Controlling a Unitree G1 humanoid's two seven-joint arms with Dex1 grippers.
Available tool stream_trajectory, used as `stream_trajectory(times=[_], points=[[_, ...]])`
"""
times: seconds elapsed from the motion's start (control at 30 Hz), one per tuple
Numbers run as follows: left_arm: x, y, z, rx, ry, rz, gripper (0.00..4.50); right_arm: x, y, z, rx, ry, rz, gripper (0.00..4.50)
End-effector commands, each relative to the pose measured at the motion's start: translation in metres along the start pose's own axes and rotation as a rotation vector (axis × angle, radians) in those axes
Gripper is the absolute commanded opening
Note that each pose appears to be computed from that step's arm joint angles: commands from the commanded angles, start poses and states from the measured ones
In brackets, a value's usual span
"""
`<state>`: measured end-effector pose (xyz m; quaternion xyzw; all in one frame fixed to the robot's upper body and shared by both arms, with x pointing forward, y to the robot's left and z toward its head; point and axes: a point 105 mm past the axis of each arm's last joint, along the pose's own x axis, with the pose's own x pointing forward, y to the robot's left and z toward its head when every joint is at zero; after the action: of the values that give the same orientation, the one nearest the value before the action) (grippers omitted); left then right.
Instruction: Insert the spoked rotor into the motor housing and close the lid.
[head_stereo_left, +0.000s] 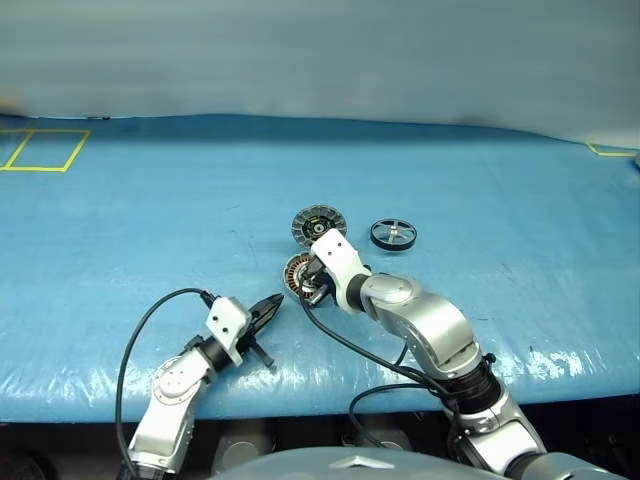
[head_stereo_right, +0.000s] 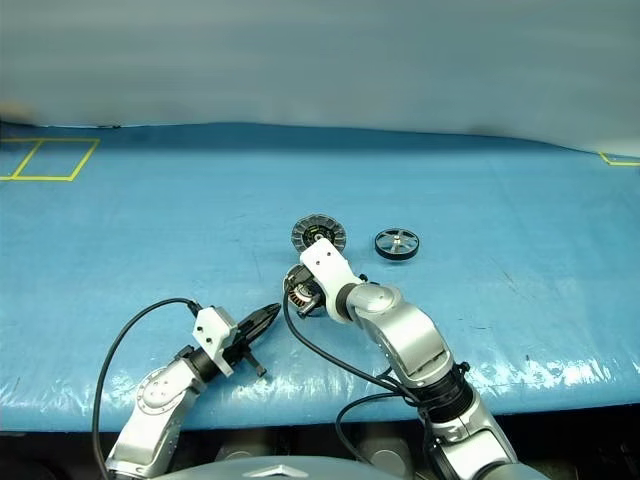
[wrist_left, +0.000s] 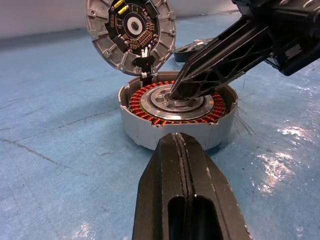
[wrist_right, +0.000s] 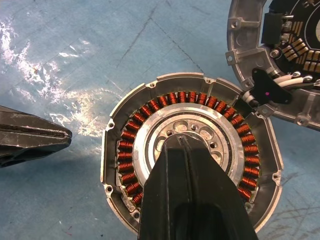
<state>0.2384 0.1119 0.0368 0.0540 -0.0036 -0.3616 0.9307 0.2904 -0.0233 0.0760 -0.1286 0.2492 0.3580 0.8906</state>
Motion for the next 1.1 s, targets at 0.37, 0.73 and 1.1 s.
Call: stream_trajectory(times=[0.37, 0.73, 1.1], points=[[0.003, 0.0, 0.006, 0.028, -0.042, -0.016, 0.0, 0.001, -0.01, 0.004, -0.034, -0.004, -0.071, 0.03], [0.002, 0.001, 0.003, 0.029, -0.036, -0.015, 0.0, -0.002, 0.0, 0.015, -0.046, -0.07, -0.021, 0.03], [0.001, 0.003, 0.004, 0.031, -0.032, -0.003, 0.0, -0.001, 0.007, 0.009, -0.058, -0.057, 0.007, 0.03]])
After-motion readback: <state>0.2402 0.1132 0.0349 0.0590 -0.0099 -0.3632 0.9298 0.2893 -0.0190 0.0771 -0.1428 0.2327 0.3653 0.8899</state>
